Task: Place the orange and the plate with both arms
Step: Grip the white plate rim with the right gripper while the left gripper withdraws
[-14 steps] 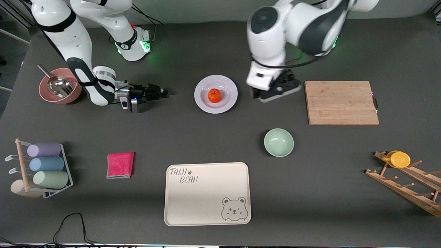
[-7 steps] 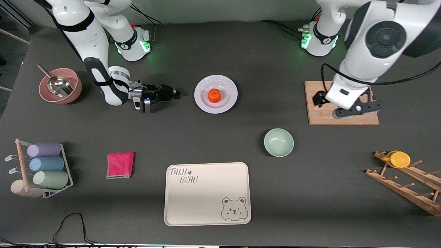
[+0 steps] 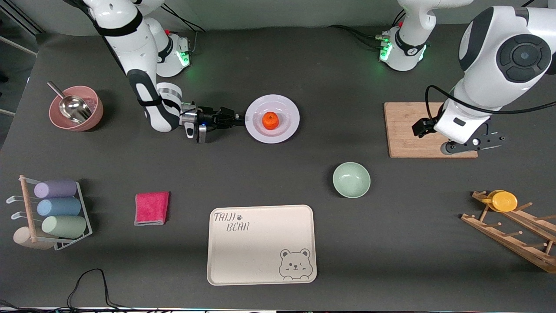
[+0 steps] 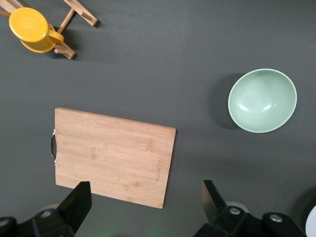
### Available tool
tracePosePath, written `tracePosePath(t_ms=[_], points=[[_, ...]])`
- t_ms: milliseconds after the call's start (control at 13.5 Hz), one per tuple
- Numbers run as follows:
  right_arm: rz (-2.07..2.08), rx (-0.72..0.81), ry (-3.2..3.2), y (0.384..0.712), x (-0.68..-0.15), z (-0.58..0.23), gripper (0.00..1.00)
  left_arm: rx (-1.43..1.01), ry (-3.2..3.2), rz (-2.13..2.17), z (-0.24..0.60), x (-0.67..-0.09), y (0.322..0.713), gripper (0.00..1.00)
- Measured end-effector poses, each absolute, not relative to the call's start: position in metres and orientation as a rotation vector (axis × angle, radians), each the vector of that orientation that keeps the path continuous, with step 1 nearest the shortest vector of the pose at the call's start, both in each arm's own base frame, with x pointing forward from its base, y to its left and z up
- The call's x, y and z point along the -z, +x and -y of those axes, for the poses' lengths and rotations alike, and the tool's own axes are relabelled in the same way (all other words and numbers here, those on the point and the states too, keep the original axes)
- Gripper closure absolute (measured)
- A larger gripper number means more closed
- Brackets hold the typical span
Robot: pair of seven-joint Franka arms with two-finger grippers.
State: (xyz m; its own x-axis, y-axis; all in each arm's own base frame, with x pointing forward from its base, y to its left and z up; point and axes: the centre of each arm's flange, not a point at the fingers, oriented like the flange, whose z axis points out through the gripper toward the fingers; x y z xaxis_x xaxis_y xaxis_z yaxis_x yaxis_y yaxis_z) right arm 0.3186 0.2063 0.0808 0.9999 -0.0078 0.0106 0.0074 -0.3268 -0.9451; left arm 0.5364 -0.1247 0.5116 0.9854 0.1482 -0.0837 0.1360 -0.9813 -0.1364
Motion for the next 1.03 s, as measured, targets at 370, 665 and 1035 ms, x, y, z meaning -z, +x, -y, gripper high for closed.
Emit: tracePosePath(t_ms=[370,665,1035], points=[[-0.008,0.015,-1.874,0.316,-0.078,-0.238,0.56,-0.132,-3.039,0.178,0.105,-0.514,0.543,0.0],[-0.01,0.016,-1.875,0.316,-0.078,-0.237,0.6,-0.09,-3.087,0.209,0.05,-0.537,0.54,0.0],[-0.016,0.018,-1.879,0.317,-0.077,-0.236,0.96,-0.058,-3.11,0.204,0.026,-0.618,0.484,0.0]])
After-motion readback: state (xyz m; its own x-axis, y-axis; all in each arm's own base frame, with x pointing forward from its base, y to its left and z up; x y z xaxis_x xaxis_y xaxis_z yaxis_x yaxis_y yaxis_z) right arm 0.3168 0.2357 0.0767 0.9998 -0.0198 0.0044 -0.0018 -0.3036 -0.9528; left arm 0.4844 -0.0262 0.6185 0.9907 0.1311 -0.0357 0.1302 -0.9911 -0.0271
